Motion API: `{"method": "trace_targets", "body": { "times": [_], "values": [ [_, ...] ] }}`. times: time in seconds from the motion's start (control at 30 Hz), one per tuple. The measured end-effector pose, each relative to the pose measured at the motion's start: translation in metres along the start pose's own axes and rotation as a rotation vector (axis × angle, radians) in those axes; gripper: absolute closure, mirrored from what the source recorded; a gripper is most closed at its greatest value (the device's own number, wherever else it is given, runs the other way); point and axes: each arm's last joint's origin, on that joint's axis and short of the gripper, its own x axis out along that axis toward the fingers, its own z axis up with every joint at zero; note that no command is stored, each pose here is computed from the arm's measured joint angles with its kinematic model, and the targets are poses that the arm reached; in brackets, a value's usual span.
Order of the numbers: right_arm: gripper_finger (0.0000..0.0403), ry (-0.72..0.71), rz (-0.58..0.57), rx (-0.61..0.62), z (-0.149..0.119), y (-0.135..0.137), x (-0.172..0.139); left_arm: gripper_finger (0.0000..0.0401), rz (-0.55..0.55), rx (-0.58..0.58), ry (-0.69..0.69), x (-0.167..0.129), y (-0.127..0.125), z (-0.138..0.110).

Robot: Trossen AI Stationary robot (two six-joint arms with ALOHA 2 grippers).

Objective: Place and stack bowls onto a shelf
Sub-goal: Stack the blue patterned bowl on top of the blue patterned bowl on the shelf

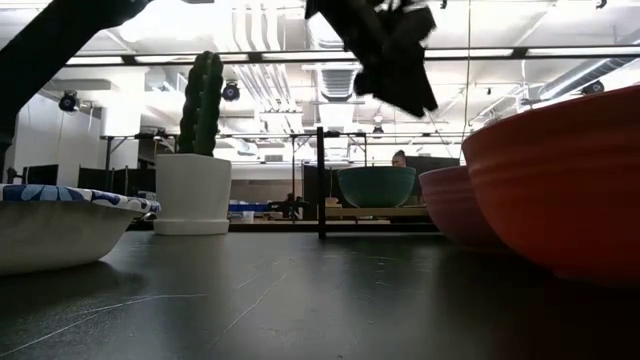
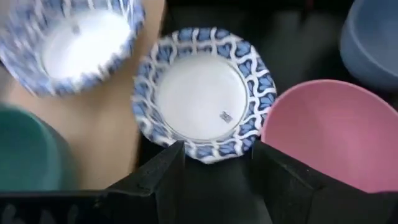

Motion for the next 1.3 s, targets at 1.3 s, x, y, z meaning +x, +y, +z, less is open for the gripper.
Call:
{"method": "trace_targets", "body": {
  "times": [1.3],
  "values": [
    [0.0314,0.011,0.000,0.004,-0.001,0.000,0.001,0.0229,0.101,-0.597,-0.025,0.097,0.010,-0.060]
  ]
}}
